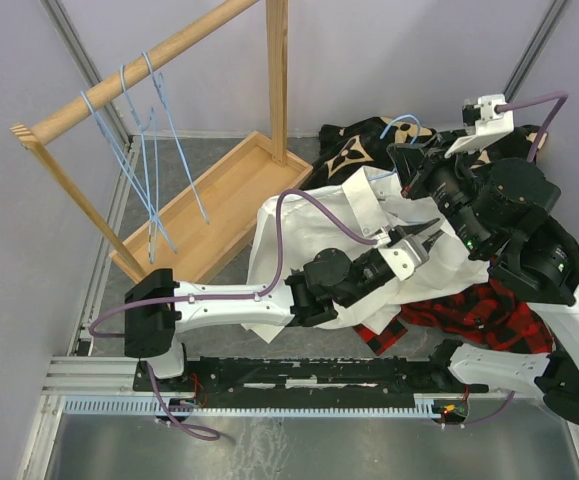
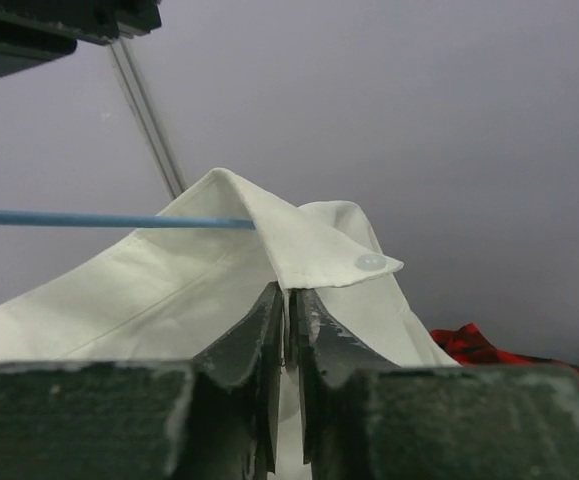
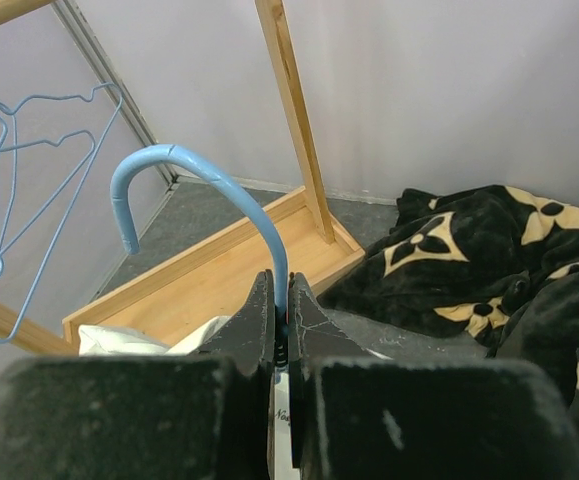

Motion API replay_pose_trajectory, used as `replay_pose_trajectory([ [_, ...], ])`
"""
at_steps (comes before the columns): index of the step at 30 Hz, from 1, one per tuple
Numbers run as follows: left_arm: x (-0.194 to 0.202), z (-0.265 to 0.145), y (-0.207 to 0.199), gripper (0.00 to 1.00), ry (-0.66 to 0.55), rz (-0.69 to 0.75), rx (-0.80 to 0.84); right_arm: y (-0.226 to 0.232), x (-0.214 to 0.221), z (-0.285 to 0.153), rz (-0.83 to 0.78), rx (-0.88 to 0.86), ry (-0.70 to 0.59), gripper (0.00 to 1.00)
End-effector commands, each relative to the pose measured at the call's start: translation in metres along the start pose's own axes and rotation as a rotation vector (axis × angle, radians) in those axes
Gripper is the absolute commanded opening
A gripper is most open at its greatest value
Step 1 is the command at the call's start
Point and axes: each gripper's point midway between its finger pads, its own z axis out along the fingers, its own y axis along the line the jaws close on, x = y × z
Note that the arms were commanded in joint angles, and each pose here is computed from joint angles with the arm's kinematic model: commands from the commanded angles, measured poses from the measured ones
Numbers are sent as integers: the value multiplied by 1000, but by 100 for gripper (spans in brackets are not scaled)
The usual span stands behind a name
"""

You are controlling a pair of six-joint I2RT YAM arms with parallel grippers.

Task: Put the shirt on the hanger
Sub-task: Hang the shirt on the hanger.

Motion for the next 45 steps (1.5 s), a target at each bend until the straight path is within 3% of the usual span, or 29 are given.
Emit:
replay_pose_trajectory([
  [1,-30,5,13,7,-62,-59,-49,4,-28,-8,29,-40,-108,0],
  [3,-35,-1,12,3,-68,-81,-27,2,-28,-10,-15,-48,-122,0],
  [14,-62,-43,13,3,-61,-150,86,5,-31,-21,-138,-129,-186,0],
  [29,-58,-72,18,3,33,-154,120,21,-96,-33,-143,-181,-323,0],
  [30,-59,-74,19,7,37,-154,119,21,-102,-34,-143,-180,-336,0],
  [33,-63,-79,24,36,43,-171,110,24,-116,-36,-152,-182,-364,0],
  [36,-62,-88,27,55,48,-193,104,24,-133,-37,-164,-171,-397,0],
  [45,5,-142,40,68,221,-281,-34,11,-175,-38,-159,-50,-470,0],
])
